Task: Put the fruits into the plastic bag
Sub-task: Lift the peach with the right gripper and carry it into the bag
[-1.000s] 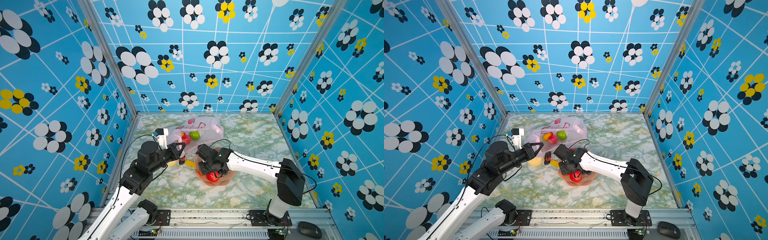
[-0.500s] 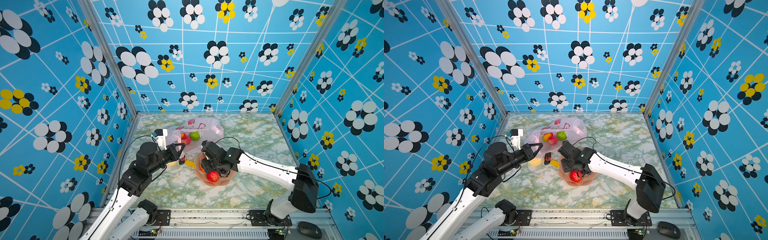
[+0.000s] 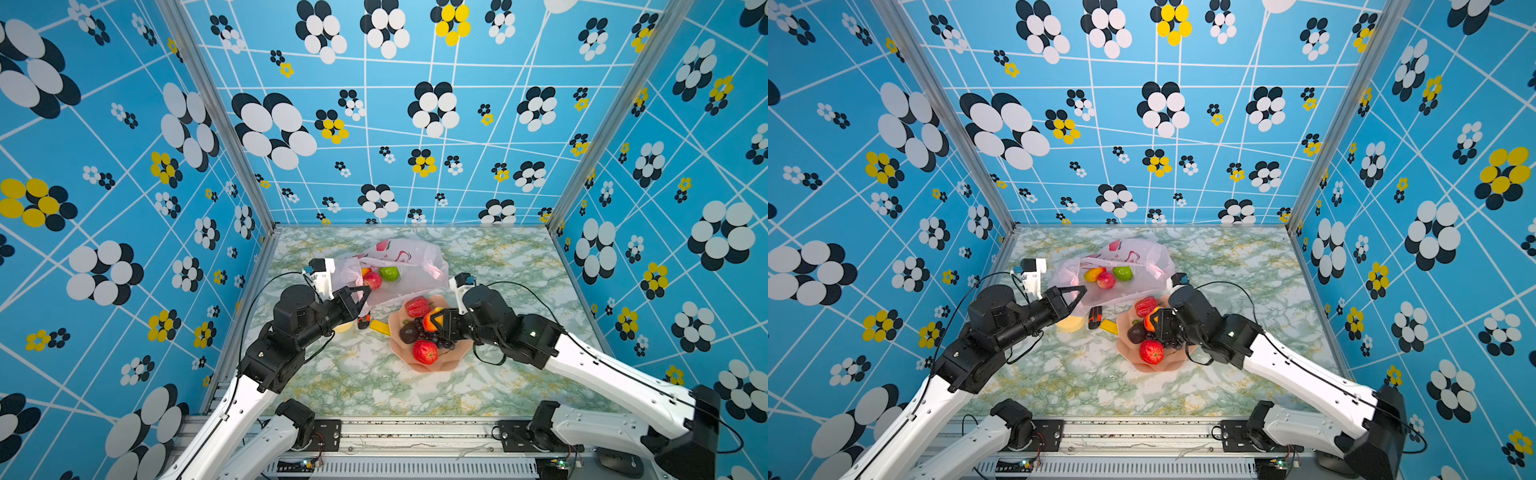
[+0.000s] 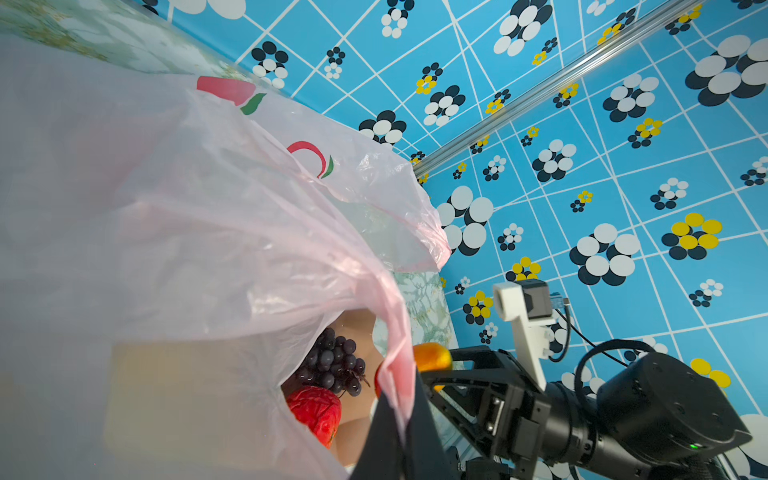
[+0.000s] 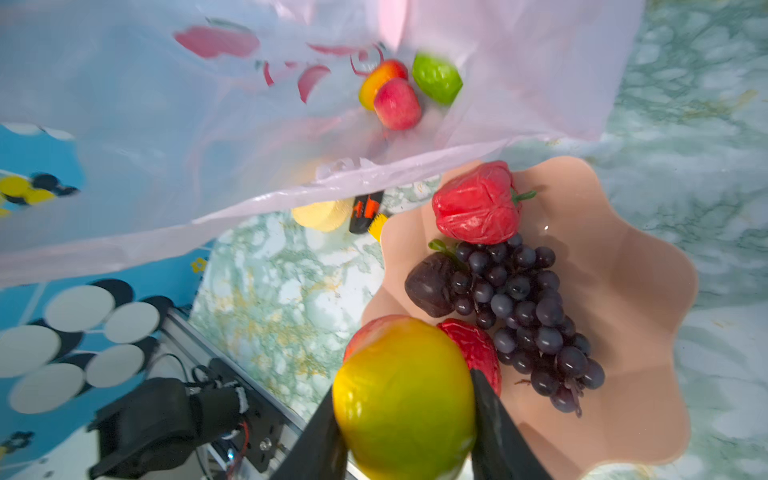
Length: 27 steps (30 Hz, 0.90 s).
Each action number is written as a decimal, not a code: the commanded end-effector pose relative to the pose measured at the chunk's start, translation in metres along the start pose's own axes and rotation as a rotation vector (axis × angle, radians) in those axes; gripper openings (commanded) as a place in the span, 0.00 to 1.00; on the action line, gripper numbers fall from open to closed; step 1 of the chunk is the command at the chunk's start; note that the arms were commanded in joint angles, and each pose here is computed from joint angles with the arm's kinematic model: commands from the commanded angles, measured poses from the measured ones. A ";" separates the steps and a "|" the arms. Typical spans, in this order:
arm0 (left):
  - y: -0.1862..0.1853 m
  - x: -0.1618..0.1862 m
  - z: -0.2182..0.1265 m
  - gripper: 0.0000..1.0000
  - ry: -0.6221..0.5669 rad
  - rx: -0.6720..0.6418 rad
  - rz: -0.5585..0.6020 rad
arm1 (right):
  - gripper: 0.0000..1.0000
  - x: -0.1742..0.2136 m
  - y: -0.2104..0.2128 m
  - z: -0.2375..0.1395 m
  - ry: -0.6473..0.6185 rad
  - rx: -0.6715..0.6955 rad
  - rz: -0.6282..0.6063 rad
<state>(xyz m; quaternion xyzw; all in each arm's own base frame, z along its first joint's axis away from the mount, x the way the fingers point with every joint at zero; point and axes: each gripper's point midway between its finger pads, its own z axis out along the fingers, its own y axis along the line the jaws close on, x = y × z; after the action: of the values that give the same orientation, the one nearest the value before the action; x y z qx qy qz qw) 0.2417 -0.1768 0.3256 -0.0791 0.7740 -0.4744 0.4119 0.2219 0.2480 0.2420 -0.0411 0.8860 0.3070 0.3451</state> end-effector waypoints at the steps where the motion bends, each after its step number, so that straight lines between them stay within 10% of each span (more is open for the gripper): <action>1: -0.003 0.000 0.002 0.00 -0.008 0.026 -0.008 | 0.36 -0.032 0.013 -0.032 -0.150 -0.108 0.127; 11: -0.005 0.000 0.011 0.00 0.005 0.029 -0.032 | 0.37 -0.081 0.066 -0.065 -0.228 -0.260 0.043; 27: -0.024 0.002 0.025 0.00 0.032 0.076 -0.014 | 0.34 -0.057 0.111 0.109 0.117 -0.290 -0.006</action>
<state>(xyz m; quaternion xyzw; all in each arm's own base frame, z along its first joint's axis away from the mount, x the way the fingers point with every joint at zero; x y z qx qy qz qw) 0.2524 -0.2040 0.3160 -0.0724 0.7805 -0.4893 0.3823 0.2921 0.3788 0.2693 -0.0924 0.8598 0.4091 0.2912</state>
